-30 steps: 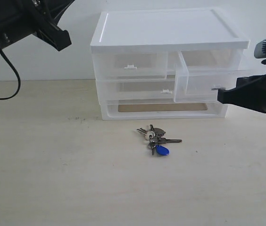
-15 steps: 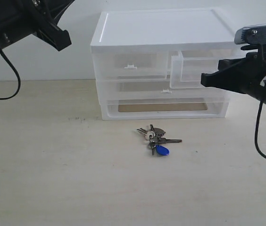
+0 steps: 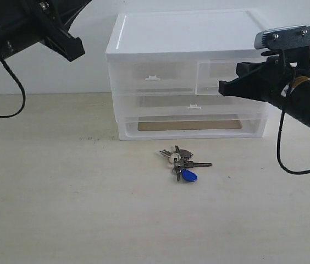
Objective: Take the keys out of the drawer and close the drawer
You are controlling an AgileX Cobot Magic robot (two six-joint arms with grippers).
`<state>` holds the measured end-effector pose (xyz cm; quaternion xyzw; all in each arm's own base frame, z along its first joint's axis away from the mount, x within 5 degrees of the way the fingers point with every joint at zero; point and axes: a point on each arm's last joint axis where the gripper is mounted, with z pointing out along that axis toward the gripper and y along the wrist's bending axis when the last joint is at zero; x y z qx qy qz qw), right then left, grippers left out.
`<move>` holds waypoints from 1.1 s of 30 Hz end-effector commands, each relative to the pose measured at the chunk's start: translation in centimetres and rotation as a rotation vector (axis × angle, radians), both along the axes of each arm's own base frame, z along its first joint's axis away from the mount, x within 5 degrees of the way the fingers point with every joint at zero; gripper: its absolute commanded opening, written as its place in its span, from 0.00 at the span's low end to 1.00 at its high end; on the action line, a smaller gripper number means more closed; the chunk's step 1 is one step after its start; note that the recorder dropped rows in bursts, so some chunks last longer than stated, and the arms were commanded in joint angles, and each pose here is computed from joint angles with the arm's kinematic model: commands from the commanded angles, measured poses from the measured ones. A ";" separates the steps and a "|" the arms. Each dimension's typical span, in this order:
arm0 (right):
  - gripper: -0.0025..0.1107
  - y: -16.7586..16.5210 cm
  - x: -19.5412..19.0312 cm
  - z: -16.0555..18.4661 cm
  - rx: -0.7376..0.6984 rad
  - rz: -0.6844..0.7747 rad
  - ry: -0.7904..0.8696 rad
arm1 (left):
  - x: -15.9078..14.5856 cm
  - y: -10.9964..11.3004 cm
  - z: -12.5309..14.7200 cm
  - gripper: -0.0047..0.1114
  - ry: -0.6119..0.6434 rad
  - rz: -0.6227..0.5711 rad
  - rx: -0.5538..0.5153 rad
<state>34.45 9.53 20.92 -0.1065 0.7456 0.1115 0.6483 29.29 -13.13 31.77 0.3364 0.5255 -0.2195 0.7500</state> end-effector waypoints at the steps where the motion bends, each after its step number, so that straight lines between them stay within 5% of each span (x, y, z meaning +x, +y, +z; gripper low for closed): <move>1: 0.02 0.0 0.3 0.0 0.008 0.005 -0.035 | 0.1 0.1 0.2 0.08 -0.004 0.007 -0.016; 14: 0.02 0.1 1.0 -0.4 -0.007 0.012 -0.109 | 0.1 0.1 0.2 0.08 -0.004 0.007 -0.016; 24: 0.02 0.4 2.1 -1.0 -0.026 0.009 -0.001 | 0.1 0.1 0.2 0.08 -0.004 0.006 -0.015; 33: 0.02 -0.1 -2.3 1.2 -0.029 0.070 -0.029 | 0.1 0.1 0.2 0.08 -0.007 0.008 -0.014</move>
